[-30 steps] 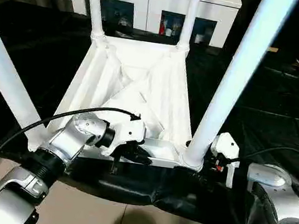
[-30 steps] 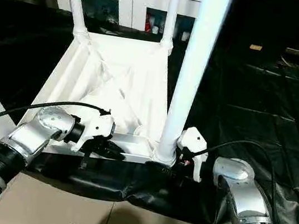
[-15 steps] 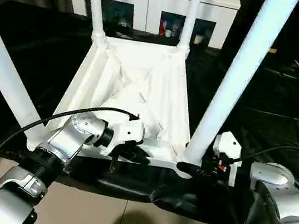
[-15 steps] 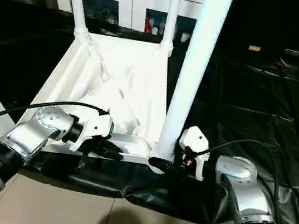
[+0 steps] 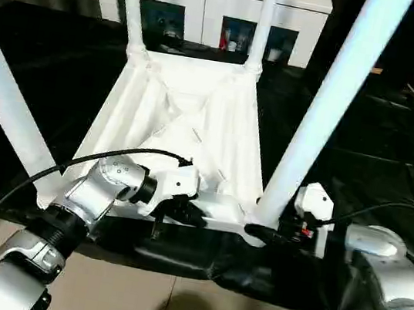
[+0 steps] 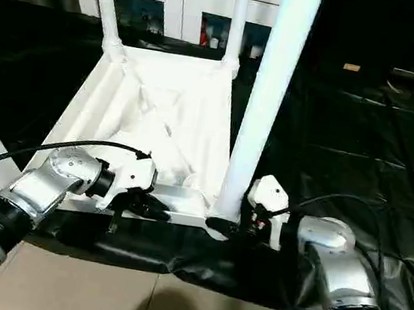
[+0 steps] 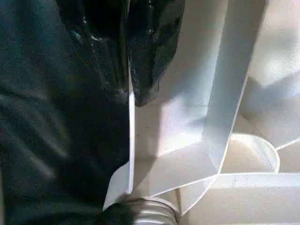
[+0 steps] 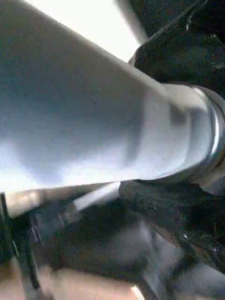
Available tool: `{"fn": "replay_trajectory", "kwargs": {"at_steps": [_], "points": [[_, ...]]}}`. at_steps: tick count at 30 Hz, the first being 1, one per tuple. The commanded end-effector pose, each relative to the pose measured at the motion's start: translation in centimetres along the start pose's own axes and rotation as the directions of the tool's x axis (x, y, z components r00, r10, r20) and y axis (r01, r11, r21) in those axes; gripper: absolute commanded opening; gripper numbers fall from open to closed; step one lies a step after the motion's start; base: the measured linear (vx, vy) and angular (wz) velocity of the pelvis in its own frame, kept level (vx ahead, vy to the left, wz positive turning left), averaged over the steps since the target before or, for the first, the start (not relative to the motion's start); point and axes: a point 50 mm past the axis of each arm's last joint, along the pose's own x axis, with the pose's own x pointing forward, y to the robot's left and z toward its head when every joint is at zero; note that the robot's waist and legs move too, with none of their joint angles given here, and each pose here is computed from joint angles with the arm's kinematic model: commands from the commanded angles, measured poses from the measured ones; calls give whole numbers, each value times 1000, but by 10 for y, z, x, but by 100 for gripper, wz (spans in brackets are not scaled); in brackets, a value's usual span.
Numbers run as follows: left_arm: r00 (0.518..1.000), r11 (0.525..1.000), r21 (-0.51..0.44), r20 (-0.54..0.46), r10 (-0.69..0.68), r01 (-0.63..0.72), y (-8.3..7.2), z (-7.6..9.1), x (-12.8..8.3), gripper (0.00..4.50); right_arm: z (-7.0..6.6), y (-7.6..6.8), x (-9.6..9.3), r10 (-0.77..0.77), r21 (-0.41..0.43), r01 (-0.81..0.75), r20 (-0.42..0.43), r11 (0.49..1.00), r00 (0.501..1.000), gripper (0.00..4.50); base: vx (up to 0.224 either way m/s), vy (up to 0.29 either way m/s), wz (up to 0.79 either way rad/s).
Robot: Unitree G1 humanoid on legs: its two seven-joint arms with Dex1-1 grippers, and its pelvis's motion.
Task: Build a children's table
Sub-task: Rotate leg to tighten
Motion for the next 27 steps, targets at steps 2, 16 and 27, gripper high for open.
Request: {"fn": "replay_trajectory", "kwargs": {"at_steps": [2,16,27], "points": [[997,996,-45,-9,71,-72,4,-1,9,0,-5,-13,2,-203,19,204,-32,979,979,264,-25,3,0],[846,824,-280,67,529,-493,35,50,50,0,30,20,81,-577,138,570,14,810,816,264,0,0,0],[938,938,-139,99,332,-317,20,31,29,0,30,-2,38,-421,0,424,119,906,899,401,11,-4,-1]]}}
